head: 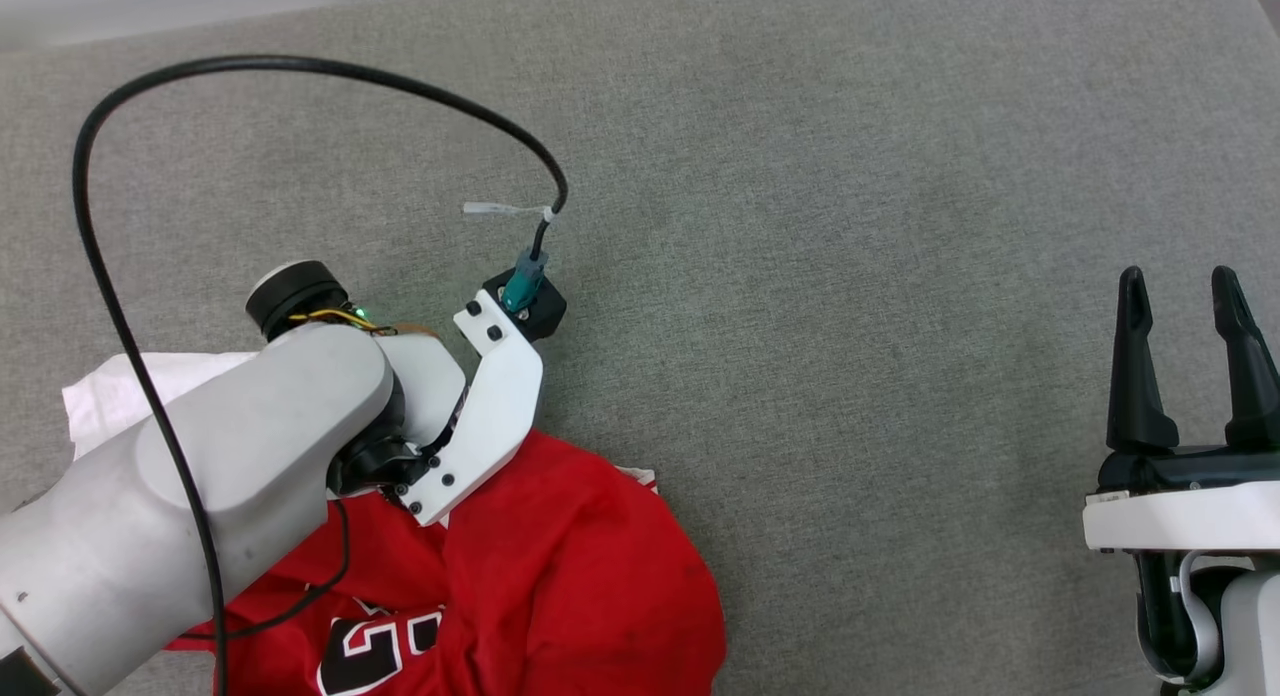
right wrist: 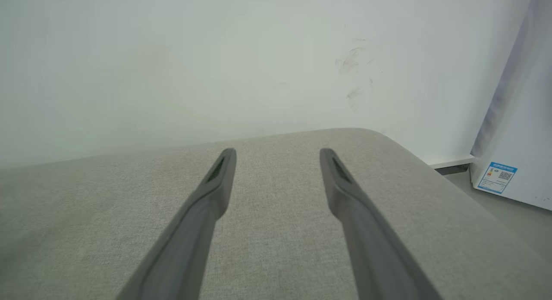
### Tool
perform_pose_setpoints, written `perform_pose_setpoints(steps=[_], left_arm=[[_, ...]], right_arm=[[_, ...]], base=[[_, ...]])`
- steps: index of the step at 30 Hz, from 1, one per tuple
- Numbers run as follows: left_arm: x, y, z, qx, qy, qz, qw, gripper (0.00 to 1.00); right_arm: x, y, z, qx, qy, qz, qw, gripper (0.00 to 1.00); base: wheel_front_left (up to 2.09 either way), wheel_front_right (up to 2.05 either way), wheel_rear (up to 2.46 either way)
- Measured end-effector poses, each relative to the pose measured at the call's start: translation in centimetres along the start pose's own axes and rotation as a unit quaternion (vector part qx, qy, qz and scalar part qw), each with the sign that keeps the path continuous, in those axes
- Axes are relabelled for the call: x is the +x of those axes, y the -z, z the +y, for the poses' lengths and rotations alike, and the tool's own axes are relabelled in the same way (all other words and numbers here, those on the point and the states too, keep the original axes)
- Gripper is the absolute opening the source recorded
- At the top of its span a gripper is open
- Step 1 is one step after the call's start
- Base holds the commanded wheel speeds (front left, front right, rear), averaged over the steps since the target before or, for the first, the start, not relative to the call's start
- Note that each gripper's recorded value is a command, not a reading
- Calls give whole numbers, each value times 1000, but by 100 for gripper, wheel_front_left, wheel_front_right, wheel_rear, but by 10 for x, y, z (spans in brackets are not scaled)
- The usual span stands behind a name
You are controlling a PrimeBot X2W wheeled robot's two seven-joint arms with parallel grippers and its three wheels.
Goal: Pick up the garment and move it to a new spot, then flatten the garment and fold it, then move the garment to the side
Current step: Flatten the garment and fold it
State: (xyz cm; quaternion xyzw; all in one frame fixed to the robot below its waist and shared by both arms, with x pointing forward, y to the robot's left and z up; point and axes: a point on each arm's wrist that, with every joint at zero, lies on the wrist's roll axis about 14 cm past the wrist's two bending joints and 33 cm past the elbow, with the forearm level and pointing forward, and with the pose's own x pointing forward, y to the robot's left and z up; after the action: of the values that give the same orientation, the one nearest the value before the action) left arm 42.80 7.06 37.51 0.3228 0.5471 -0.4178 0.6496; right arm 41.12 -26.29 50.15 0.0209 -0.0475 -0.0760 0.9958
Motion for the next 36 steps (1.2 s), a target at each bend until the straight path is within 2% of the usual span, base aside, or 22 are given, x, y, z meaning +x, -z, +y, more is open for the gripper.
perform_pose_setpoints(steps=[2, 3, 4, 8, 13, 17, 24, 27, 30, 36], left_arm=[[3, 0, -1, 3, 0, -1, 1000, 100], [4, 1, -1, 4, -1, -1, 1000, 84], [5, 0, 0, 7, -4, -5, 1000, 0], [4, -3, -1, 0, -6, -30, 1000, 0], [-19, -29, 0, -3, -18, -119, 993, 0], [-68, -61, 15, 8, -57, -214, 975, 0], [-125, -91, 65, -22, -120, -338, 933, 0], [-121, -89, 90, -50, -140, -356, 923, 0], [-105, -87, 110, -68, -153, -358, 919, 0], [-37, -70, 116, -116, -125, -307, 936, 0]], right_arm=[[1, 0, -1, -1, 1, 0, 1000, 100], [1, 0, -1, -1, 1, 0, 1000, 100], [2, 0, -1, 0, 2, 0, 1000, 100], [2, 0, 2, 4, 0, -2, 1000, 100], [-2, -8, 2, 7, -1, -10, 1000, 100], [-5, -15, 5, 11, -4, -21, 1000, 100], [-5, -21, 9, 12, -10, -29, 999, 100], [-6, -19, 3, 8, -3, -26, 1000, 100], [-7, -16, -5, 1, 8, -20, 1000, 100], [-6, -5, -16, -10, 25, -4, 1000, 100]], base=[[0, 0, 0], [0, 0, 0], [0, 0, 0], [0, 0, 0], [0, 0, 0], [0, 0, 0], [0, 0, 0], [0, 0, 0], [0, 0, 0], [0, 0, 0]])
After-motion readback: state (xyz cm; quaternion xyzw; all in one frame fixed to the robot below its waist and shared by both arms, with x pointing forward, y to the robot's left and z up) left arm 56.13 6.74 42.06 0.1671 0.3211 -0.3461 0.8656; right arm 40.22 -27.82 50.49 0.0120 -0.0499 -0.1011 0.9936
